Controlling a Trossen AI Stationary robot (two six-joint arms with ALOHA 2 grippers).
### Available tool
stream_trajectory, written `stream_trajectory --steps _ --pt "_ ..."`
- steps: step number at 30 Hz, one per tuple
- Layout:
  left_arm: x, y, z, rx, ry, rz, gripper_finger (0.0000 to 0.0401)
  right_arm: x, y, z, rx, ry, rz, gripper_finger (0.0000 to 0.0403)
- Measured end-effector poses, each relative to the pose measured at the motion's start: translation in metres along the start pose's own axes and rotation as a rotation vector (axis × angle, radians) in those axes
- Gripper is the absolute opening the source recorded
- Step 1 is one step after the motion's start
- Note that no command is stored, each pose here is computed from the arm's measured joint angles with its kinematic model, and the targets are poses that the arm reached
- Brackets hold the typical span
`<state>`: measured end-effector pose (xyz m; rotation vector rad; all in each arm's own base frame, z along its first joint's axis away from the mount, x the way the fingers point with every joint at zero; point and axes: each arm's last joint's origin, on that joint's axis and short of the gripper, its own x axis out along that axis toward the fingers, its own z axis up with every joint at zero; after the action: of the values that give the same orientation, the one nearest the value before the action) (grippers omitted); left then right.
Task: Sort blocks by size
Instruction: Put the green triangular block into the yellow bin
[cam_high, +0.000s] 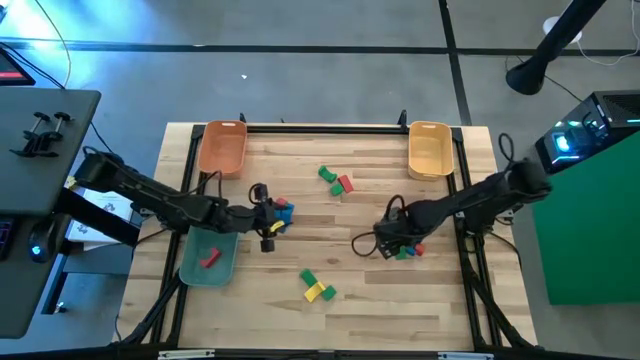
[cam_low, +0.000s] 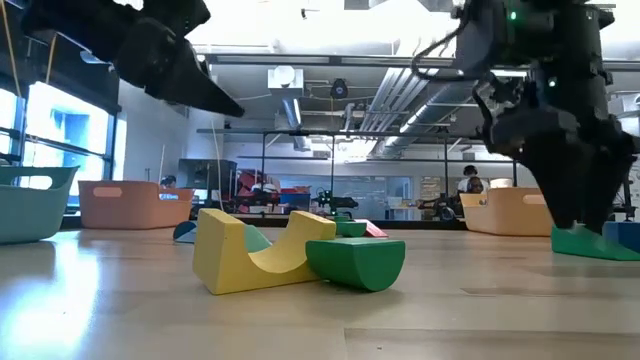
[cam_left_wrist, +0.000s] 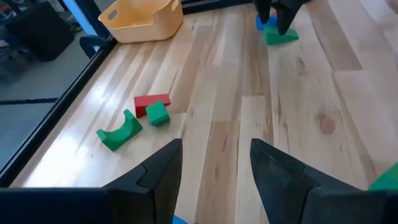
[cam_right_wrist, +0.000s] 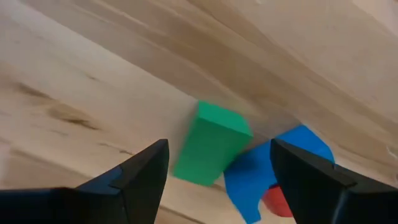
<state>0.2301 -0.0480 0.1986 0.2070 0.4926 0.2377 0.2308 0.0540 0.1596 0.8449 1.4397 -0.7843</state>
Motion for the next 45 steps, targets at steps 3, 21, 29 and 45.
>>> stream_trajectory --steps 3,21,29,45 --pt "0.002 -0.001 -0.002 0.003 0.009 0.0 0.0174 0.006 0.003 0.002 -0.019 -0.003 -0.011 0.0275" --pt "0.005 -0.003 0.002 -0.02 -0.028 0.001 0.0174 0.025 0.017 0.01 -0.172 -0.046 0.01 0.0141" --pt "0.005 -0.002 0.004 -0.036 -0.047 0.002 0.0174 -0.027 0.005 0.046 -0.218 -0.365 0.022 0.0129" --pt "0.005 -0.001 0.005 -0.013 -0.062 0.008 0.0174 -0.083 -0.179 0.189 0.194 -0.399 -0.181 0.0129"
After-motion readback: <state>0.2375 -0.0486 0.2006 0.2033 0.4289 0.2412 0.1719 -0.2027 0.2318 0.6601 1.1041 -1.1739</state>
